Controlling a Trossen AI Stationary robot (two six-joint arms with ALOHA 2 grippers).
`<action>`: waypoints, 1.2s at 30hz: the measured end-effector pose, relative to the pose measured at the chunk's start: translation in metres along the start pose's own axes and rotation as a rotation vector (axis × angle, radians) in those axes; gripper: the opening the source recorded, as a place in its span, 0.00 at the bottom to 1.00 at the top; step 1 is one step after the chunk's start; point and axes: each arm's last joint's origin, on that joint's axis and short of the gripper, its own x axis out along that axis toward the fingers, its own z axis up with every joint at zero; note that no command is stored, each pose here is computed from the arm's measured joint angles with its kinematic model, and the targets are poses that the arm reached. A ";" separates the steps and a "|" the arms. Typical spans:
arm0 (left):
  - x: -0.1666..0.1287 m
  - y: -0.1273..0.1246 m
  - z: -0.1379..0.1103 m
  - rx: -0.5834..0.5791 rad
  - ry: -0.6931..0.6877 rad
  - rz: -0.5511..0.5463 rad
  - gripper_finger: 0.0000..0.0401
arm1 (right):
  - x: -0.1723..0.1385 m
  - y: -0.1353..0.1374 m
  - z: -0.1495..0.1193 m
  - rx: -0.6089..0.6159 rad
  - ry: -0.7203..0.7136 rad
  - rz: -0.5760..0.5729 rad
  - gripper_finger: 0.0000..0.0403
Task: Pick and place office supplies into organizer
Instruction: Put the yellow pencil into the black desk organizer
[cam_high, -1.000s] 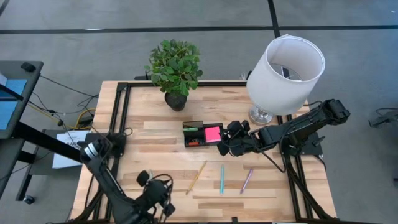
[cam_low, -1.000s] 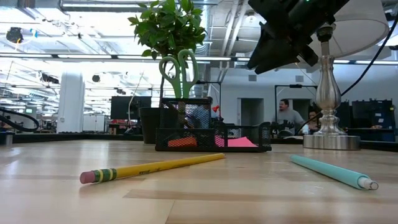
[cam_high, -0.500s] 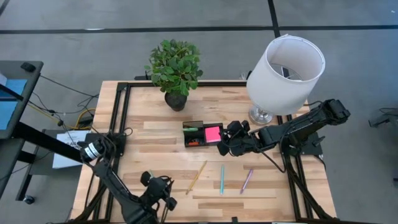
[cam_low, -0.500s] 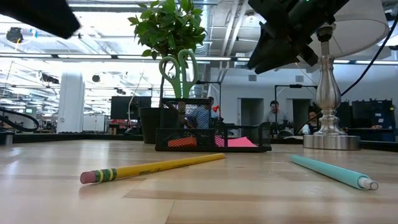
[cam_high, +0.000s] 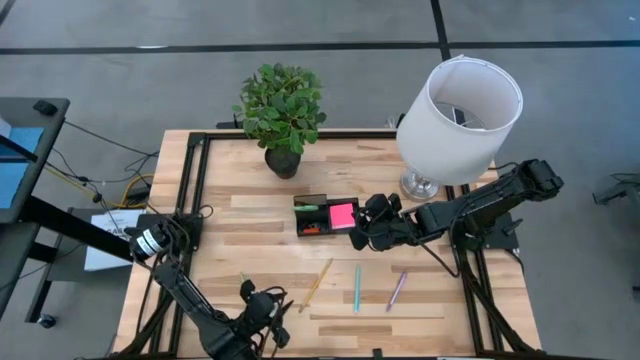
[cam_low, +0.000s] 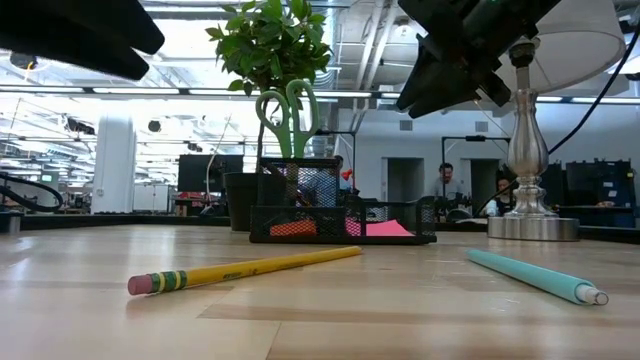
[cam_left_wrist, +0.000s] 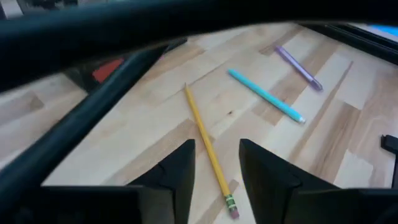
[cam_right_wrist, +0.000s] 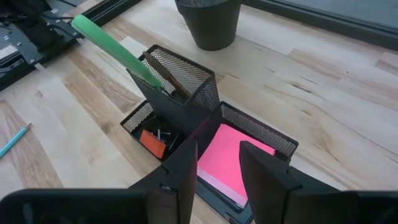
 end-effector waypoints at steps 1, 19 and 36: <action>0.001 0.000 -0.002 -0.015 -0.007 -0.009 0.33 | 0.000 0.000 0.000 0.003 -0.002 0.003 0.28; 0.059 -0.003 -0.020 0.061 0.025 -0.096 0.39 | 0.000 0.003 0.002 0.025 -0.018 0.022 0.28; 0.069 -0.026 -0.074 0.212 -0.047 0.012 0.39 | 0.000 0.003 0.003 0.032 -0.023 0.029 0.28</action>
